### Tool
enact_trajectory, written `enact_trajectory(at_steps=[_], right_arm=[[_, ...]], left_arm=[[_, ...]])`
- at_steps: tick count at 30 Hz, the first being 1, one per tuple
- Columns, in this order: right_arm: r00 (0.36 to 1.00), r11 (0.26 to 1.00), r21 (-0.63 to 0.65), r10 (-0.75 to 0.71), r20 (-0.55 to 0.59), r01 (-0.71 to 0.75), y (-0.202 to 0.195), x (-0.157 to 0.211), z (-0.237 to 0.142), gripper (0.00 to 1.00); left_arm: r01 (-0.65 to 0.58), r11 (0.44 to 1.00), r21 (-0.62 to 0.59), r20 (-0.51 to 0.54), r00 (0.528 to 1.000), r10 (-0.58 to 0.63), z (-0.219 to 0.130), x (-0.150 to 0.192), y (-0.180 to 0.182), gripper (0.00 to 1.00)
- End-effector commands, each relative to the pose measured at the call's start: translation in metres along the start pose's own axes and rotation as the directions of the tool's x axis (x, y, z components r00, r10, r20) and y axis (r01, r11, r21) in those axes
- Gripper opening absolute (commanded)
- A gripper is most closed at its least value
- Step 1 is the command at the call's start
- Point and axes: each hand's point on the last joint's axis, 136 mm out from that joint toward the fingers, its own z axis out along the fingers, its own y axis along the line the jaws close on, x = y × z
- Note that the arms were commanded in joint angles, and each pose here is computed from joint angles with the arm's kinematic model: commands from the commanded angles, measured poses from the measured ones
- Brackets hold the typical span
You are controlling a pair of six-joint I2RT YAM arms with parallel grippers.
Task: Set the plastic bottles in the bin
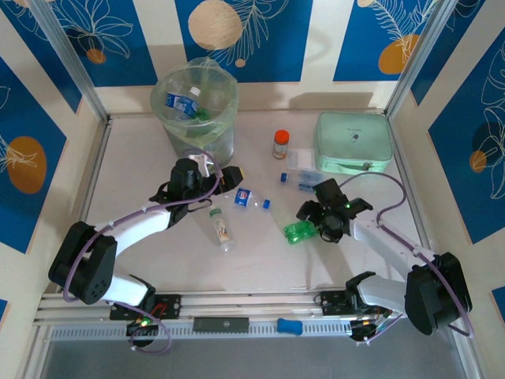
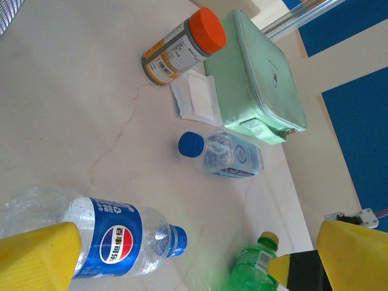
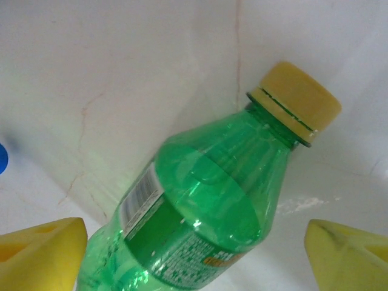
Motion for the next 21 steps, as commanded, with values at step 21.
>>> enact_trajectory(at_steps=[21], right_arm=[[0.977,0.974,-0.081,0.211,-0.014,-0.211,0.01,-0.006,0.045,0.7]], left_arm=[[-0.002,1.0,-0.007,-0.004,1.0,0.002,-0.005,0.004,-0.002,0.99]])
